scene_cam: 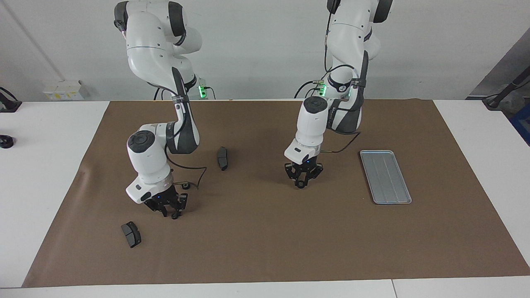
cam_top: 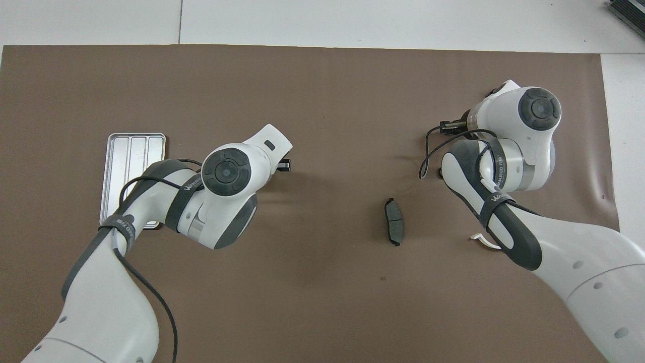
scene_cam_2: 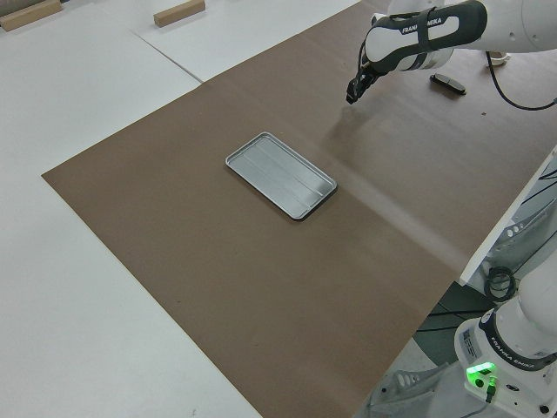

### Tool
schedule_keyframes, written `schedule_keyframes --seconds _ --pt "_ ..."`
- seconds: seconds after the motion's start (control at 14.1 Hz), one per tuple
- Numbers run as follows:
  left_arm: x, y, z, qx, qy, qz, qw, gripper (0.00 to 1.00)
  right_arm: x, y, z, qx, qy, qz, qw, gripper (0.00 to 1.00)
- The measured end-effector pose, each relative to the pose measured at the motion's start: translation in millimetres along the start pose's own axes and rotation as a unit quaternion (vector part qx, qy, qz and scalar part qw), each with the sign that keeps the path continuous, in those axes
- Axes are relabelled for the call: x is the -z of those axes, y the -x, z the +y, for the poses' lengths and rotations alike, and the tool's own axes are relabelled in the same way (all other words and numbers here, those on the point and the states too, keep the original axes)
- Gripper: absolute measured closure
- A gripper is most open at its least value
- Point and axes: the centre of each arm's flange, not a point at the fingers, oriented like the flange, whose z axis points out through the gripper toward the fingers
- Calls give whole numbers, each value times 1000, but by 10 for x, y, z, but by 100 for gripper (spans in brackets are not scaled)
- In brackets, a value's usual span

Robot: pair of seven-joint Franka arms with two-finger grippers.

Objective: Pick bearing gear from pile to tray
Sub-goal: 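Carry the gear with the left gripper onto the silver tray, release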

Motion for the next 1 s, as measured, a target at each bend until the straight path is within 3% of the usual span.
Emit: schedule_keyframes --seconds 0.28,0.57,0.78,0.92,1.0 --pt "488 -456 -1148 67 -21 15 997 64 1 -10 -7 -4 -3 5 1000 52" --pt "490 -655 -2262 10 -46 12 999 64 -7 -21 -14 -4 -4 13 1000 52" --pt "422 -618 -2940 -33 -52 -5 998 64 -5 -23 -12 -4 -4 14 1000 57" --pt "357 -535 -3295 -45 -29 -15 998 64 6 -29 4 -5 -4 15 1000 76" --pt "296 -472 -3377 -45 -15 -21 999 64 6 -29 4 -6 -4 15 1000 77"
